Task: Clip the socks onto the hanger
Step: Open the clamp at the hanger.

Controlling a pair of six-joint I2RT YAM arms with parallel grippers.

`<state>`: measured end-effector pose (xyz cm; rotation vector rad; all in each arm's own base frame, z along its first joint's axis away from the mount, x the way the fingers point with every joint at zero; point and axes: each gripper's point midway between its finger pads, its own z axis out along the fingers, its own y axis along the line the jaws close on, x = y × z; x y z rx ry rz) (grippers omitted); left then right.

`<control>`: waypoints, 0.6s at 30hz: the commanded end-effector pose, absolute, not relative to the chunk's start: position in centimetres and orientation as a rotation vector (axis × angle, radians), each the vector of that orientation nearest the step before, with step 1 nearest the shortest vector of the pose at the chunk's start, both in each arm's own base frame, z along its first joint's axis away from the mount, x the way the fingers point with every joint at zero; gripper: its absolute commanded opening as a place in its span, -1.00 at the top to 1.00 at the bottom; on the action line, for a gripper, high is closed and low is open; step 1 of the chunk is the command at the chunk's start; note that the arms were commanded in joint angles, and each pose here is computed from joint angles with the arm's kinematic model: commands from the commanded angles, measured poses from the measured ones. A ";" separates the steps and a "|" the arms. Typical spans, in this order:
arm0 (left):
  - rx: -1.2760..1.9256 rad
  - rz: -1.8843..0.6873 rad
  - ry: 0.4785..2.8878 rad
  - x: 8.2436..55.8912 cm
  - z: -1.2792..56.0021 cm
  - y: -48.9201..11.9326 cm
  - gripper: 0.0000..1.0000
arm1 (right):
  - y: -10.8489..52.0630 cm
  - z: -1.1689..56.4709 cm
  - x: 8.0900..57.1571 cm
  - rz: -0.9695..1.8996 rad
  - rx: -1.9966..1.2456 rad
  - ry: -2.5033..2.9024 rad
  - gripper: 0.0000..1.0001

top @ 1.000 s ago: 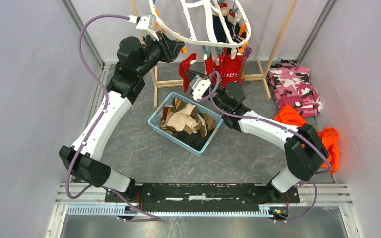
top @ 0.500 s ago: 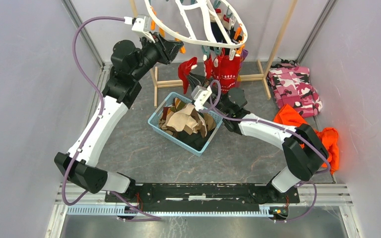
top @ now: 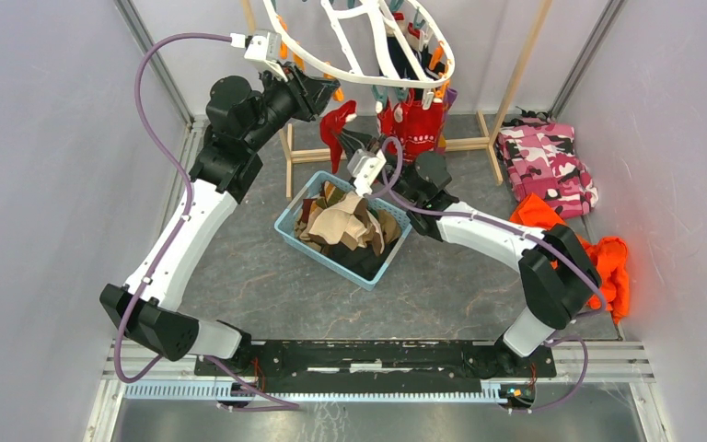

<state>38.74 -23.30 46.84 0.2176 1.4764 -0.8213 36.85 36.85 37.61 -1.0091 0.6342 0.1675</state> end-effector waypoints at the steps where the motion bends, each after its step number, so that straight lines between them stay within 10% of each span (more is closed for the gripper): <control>1: 0.170 -0.854 1.453 37.9 48.2 -22.9 0.96 | 37.0 39.5 37.0 0.165 -0.988 0.609 1.00; 18: 0.179 -0.846 1.472 38.4 47.3 -23.3 0.96 | 37.1 40.6 38.5 0.123 -0.990 0.617 1.00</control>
